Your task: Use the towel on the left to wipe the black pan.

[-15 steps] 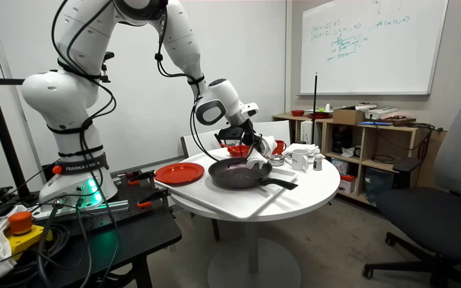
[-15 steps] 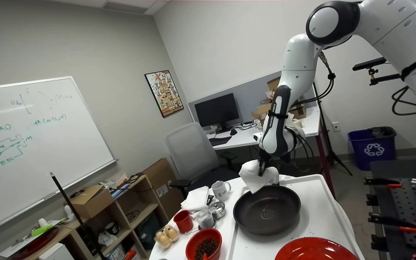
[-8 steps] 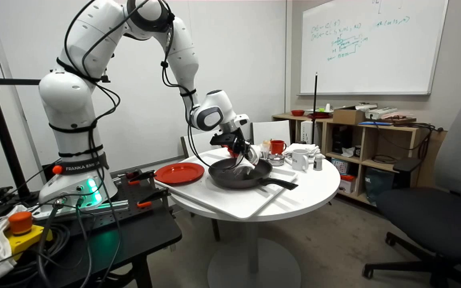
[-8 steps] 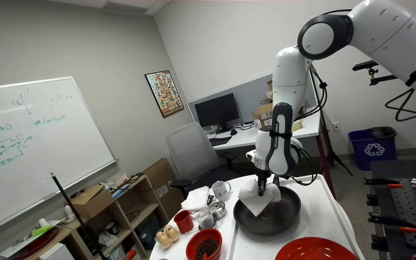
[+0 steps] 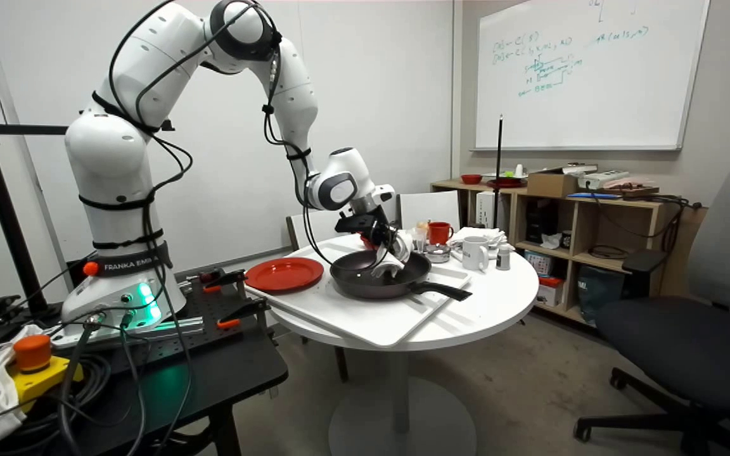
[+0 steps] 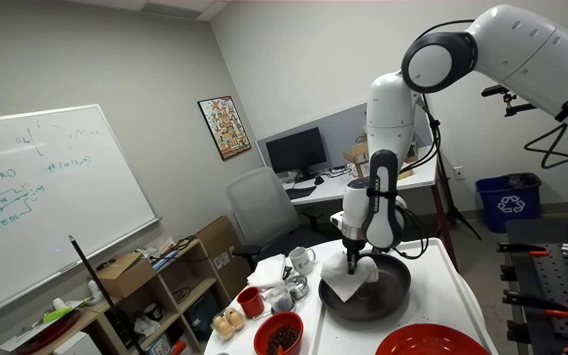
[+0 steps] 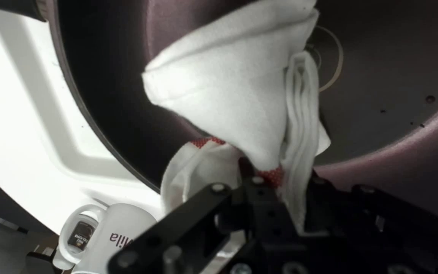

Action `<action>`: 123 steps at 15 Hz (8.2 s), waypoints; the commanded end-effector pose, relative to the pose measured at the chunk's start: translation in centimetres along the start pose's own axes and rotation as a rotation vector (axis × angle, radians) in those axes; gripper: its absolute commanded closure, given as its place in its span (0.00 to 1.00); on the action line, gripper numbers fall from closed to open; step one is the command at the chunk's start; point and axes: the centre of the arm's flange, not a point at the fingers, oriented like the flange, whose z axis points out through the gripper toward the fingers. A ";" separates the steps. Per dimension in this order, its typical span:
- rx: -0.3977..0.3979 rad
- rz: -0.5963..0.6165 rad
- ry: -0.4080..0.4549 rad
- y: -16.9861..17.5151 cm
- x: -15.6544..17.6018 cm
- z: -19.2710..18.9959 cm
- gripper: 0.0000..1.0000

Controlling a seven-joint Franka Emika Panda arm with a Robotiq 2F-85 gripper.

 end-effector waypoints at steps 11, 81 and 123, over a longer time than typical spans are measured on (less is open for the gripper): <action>0.085 -0.062 -0.085 -4.4 -1.9 5.0 0.96; 0.030 0.174 0.188 9.5 -5.6 -14.6 0.96; 0.002 0.585 -0.540 16.2 -13.9 -0.1 0.36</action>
